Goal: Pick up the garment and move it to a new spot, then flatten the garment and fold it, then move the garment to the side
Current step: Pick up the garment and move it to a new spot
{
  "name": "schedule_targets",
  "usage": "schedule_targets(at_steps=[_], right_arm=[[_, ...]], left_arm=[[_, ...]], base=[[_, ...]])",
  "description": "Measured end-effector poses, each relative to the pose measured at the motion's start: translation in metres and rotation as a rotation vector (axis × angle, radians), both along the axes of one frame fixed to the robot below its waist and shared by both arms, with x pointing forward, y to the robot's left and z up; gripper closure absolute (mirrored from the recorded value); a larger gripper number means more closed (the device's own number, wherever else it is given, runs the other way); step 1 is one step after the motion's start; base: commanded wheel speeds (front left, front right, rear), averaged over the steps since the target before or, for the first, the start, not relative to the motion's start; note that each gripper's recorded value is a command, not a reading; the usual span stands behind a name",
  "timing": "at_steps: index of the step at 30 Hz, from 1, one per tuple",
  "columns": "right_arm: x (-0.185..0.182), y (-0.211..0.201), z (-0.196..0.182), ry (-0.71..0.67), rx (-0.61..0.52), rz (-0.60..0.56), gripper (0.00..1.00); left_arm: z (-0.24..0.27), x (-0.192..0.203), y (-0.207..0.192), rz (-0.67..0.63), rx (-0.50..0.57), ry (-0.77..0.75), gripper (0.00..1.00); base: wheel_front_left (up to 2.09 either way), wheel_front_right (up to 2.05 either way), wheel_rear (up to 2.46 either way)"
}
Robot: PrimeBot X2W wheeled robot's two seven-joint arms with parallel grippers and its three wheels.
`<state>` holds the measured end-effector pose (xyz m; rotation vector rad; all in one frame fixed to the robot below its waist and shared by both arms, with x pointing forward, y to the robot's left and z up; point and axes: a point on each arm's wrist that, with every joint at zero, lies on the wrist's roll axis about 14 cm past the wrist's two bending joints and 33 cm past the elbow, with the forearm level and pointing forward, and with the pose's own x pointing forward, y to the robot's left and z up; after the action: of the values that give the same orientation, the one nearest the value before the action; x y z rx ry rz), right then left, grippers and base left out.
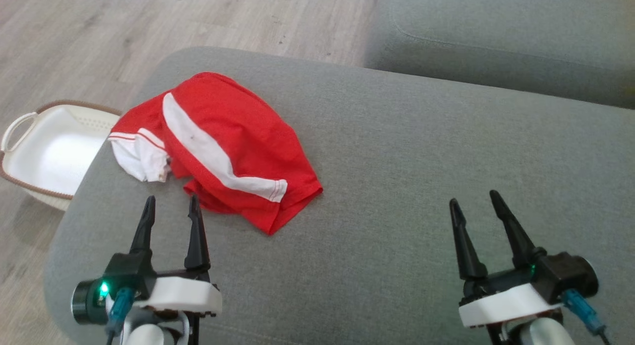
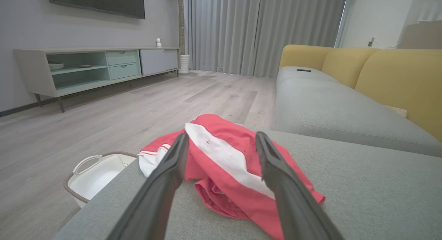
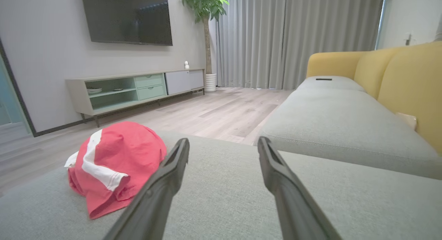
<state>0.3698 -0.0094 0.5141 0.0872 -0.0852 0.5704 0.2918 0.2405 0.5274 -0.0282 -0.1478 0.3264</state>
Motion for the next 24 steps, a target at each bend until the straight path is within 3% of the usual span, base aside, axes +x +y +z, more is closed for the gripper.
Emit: schedule_targets(at_steps=[9,17,24], right_arm=[[0.011,-0.027,-0.011,0.028,-0.005,-0.085,0.00],[0.028,-0.053,-0.020,0.044,-0.007,-0.169,0.00],[0.033,-0.075,-0.038,0.094,-0.016,-0.233,0.00]], left_arm=[[-0.019,0.024,-0.030,-0.126,0.003,0.067,0.00],[-0.078,0.066,-0.072,-0.333,0.064,0.270,0.00],[-0.122,0.100,-0.073,-0.365,0.131,0.430,0.00]], base=[[0.00,0.00,0.00],[0.00,0.00,0.00],[0.00,0.00,0.00]])
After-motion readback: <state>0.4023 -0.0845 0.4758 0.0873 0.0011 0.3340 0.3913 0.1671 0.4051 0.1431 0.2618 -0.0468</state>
